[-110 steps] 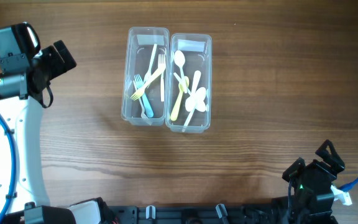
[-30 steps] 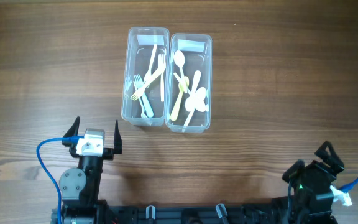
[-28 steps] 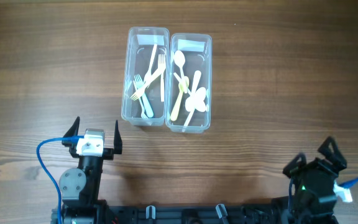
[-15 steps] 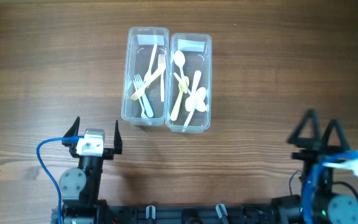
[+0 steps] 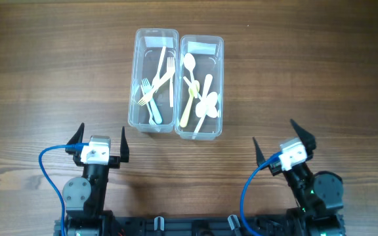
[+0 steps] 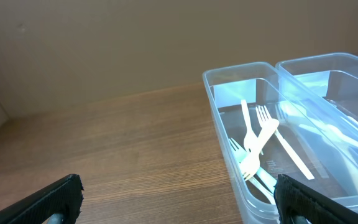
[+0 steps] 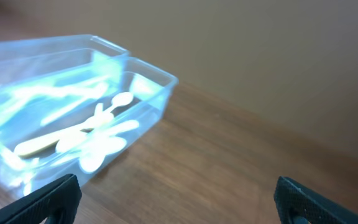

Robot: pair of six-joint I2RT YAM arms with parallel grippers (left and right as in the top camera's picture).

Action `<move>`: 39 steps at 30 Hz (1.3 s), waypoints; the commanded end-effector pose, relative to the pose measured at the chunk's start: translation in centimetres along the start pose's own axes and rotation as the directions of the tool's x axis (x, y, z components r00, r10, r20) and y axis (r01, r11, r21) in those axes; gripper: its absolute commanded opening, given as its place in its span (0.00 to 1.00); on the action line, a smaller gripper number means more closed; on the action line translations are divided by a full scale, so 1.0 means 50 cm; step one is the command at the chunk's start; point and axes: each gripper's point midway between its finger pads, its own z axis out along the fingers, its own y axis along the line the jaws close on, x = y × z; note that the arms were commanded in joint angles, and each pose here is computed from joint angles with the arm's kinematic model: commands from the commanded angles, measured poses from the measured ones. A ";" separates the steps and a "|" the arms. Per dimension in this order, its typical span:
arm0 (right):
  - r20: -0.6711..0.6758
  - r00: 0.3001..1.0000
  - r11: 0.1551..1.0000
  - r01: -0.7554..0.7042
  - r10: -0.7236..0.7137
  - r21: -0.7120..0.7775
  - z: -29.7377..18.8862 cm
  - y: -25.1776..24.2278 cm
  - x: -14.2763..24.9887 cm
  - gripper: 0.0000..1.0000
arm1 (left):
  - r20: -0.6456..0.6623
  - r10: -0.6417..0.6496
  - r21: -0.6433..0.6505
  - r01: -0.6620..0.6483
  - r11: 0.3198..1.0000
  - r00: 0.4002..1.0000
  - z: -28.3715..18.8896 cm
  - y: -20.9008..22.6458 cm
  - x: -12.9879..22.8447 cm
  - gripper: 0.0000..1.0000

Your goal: Pack container

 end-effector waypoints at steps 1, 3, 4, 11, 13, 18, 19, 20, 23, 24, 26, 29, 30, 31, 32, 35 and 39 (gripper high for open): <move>0.036 0.991 0.991 0.129 -0.127 -0.044 0.001 0.012 0.000 1.00 | 0.003 0.022 -0.003 -0.022 1.000 1.000 0.000 0.001 0.003 1.00; 0.004 0.993 0.993 0.114 -0.115 0.023 -0.002 -0.022 0.012 1.00 | 0.003 0.022 -0.003 -0.022 1.000 1.000 0.000 0.001 0.003 1.00; -0.005 0.994 0.993 0.113 -0.113 0.044 -0.003 -0.032 0.015 1.00 | 0.003 0.022 -0.003 -0.022 1.000 1.000 0.000 0.001 0.003 1.00; 0.005 0.998 0.984 -0.059 0.058 0.170 -0.006 -0.078 0.020 1.00 | 0.003 0.022 -0.003 -0.022 1.000 1.000 0.000 0.001 0.003 1.00; 0.060 0.967 0.920 -0.253 0.247 0.300 -0.013 -0.124 0.031 1.00 | 0.003 0.022 -0.003 -0.022 1.000 1.000 0.000 0.001 0.003 1.00; 0.120 0.931 0.854 -0.365 0.346 0.371 -0.021 -0.152 0.037 1.00 | 0.003 0.022 -0.003 -0.022 1.000 1.000 0.000 0.001 0.003 1.00; 0.152 0.916 0.837 -0.400 0.370 0.374 -0.020 -0.157 0.036 1.00 | 0.003 0.022 -0.003 -0.022 1.000 1.000 0.000 0.001 0.003 1.00; 0.178 0.902 0.825 -0.431 0.392 0.367 -0.019 -0.158 0.036 1.00 | 0.003 0.022 -0.003 -0.022 1.000 1.000 0.000 0.001 0.003 1.00; 0.178 0.901 0.823 -0.434 0.396 0.367 -0.019 -0.158 0.036 1.00 | 0.003 0.022 -0.003 -0.022 1.000 1.000 0.000 0.001 0.003 1.00; 0.176 0.903 0.825 -0.429 0.391 0.368 -0.019 -0.158 0.036 1.00 | 0.003 0.022 -0.003 -0.022 1.000 1.000 0.000 0.001 0.003 1.00; 0.175 0.904 0.826 -0.428 0.391 0.368 -0.019 -0.158 0.036 1.00 | 0.003 0.022 -0.003 -0.022 1.000 1.000 0.000 0.001 0.003 1.00; 0.175 0.904 0.826 -0.428 0.391 0.368 -0.019 -0.158 0.036 1.00 | 0.003 0.022 -0.003 -0.022 1.000 1.000 0.000 0.001 0.003 1.00; 0.175 0.904 0.825 -0.428 0.391 0.367 -0.019 -0.158 0.036 1.00 | 0.003 0.022 -0.003 -0.022 1.000 1.000 0.000 0.001 0.003 1.00; 0.175 0.904 0.826 -0.428 0.391 0.368 -0.019 -0.158 0.036 1.00 | 0.003 0.022 -0.003 -0.022 1.000 1.000 0.000 0.001 0.003 1.00; 0.175 0.904 0.825 -0.428 0.391 0.367 -0.019 -0.158 0.036 1.00 | 0.003 0.022 -0.003 -0.022 1.000 1.000 0.000 0.001 0.003 1.00; 0.175 0.904 0.826 -0.428 0.391 0.368 -0.019 -0.158 0.036 1.00 | 0.003 0.022 -0.003 -0.022 1.000 1.000 0.000 0.001 0.003 1.00; 0.175 0.904 0.826 -0.428 0.391 0.368 -0.019 -0.158 0.036 1.00 | 0.003 0.022 -0.003 -0.022 1.000 1.000 0.000 0.001 0.003 1.00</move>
